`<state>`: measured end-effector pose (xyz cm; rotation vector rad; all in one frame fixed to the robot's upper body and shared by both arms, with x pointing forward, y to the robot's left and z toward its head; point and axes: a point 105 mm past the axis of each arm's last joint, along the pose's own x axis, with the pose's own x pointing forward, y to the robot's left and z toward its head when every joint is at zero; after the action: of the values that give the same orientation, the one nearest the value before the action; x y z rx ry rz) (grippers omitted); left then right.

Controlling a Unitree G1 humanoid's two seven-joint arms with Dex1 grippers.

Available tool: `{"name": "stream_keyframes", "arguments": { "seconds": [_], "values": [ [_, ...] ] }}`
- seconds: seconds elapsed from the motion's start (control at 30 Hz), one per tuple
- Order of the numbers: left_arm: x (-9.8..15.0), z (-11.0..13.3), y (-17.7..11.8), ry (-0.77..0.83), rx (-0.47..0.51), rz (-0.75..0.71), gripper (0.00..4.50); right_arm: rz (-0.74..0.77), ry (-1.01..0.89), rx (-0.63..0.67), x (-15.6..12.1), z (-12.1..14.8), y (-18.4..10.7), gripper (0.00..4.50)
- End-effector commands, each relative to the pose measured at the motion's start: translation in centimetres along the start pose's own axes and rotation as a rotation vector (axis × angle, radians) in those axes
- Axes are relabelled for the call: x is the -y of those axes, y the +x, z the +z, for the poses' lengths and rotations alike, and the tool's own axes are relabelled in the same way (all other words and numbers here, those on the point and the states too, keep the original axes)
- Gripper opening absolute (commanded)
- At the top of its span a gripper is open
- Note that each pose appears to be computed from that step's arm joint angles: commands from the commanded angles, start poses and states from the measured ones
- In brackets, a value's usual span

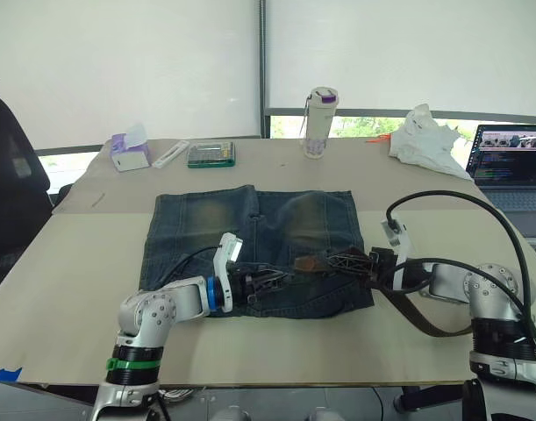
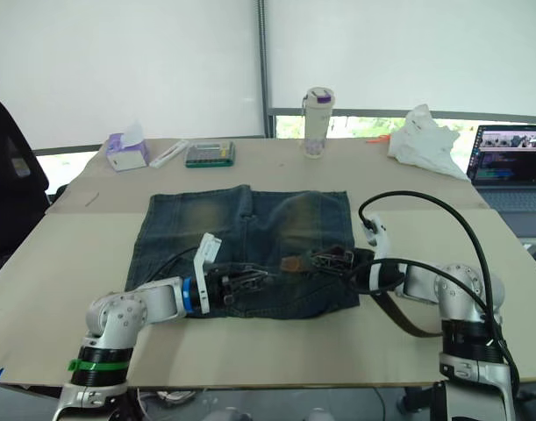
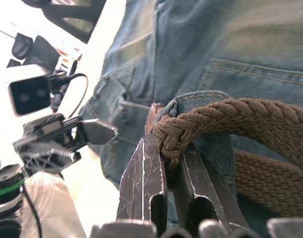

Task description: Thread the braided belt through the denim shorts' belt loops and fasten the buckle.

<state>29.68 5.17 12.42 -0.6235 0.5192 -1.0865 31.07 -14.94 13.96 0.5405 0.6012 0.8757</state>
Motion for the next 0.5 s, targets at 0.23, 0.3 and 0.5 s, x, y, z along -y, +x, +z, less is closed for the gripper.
{"name": "stream_keyframes", "arguments": {
  "seconds": [0.23, 0.3, 0.5],
  "values": [
    [-0.5, -0.3, 2.0, -0.1, -0.046, 0.045, 2.83, 0.05, -0.025, 0.04, -1.7, 0.2, -0.2, 0.0],
    [-0.7, -0.4, 1.8, -0.094, -0.054, 0.06, 2.83, 0.051, -0.023, 0.048, -1.7, 0.2, -0.4, 0.0],
    [-0.9, 0.2, 2.2, -0.085, -0.026, 0.064, 2.83, 0.058, -0.021, 0.042, -1.9, 0.0, -0.6, 0.0]
  ]
}}
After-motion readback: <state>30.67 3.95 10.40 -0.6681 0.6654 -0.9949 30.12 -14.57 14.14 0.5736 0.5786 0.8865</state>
